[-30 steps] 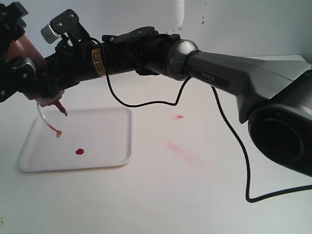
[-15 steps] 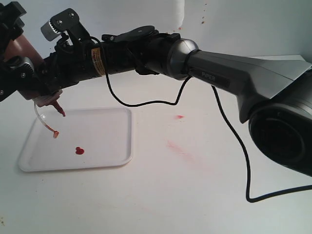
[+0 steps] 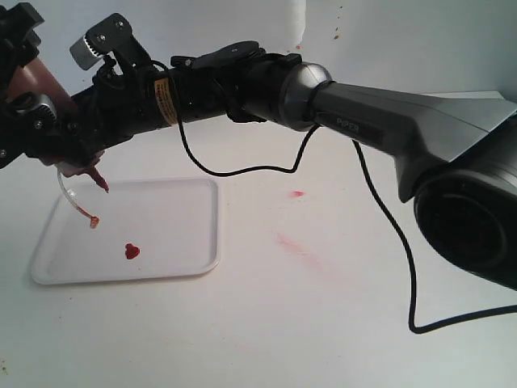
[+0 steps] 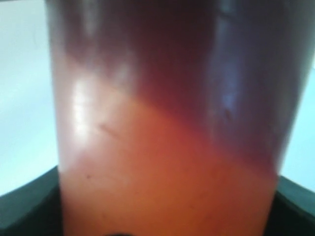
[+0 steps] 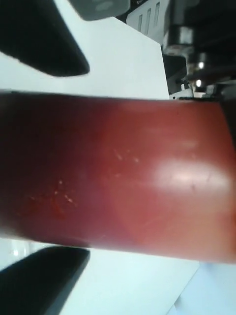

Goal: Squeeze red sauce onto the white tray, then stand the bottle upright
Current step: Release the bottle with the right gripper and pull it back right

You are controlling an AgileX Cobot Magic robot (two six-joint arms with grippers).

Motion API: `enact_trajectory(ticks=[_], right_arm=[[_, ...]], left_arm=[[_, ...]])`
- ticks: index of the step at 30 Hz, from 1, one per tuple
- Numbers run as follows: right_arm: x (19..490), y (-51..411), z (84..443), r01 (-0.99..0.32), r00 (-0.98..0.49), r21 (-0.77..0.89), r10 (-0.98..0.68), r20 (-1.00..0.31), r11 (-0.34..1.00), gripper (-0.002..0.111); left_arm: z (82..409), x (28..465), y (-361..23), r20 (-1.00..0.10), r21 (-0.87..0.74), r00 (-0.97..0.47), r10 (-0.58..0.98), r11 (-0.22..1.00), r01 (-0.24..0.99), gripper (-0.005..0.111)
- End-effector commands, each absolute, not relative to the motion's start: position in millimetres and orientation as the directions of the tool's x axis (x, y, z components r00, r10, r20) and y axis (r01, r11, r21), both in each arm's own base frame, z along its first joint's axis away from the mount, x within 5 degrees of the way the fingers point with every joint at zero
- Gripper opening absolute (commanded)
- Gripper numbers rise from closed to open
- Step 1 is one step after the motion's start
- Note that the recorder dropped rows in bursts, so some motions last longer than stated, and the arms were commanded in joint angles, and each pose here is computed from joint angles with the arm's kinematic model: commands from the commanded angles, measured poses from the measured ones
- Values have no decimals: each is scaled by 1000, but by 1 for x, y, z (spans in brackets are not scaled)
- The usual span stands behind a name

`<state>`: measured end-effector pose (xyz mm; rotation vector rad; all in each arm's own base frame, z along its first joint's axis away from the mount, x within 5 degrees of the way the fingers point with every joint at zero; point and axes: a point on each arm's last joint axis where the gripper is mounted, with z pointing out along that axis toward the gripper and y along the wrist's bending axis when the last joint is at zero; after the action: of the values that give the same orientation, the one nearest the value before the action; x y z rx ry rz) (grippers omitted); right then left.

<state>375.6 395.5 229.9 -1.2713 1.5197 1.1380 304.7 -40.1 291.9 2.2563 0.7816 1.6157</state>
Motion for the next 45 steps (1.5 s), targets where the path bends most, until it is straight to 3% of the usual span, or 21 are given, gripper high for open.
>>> enact_trajectory(ticks=[1,4,14,25,32,38,40,45], right_arm=[[370,393,248,-990,-139,132,-228,-964,47,105],[374,387,247,-984,-176,167,-244,-954,57,105],[391,331,250,-929,-303,347,-280,-911,-125,105],[408,304,226,-892,-420,451,-296,-858,-40,105],[415,283,202,-847,-512,532,-307,-802,23,105],[431,224,164,-760,-647,632,-275,-711,152,105],[437,198,153,-725,-688,659,-247,-682,201,101],[443,159,138,-702,-711,664,-209,-671,256,78]], left_arm=[[296,305,-40,794,507,223,566,-818,269,0],[296,305,-40,795,506,220,565,-818,272,0],[292,304,-39,788,510,225,573,-812,284,0],[293,302,-37,745,568,191,639,-758,320,0],[291,302,-36,594,718,111,797,-588,372,0],[289,300,-32,368,844,-26,929,-322,429,0],[288,299,-30,337,851,-58,940,-278,446,0],[287,298,-28,320,853,-87,943,-247,460,0]])
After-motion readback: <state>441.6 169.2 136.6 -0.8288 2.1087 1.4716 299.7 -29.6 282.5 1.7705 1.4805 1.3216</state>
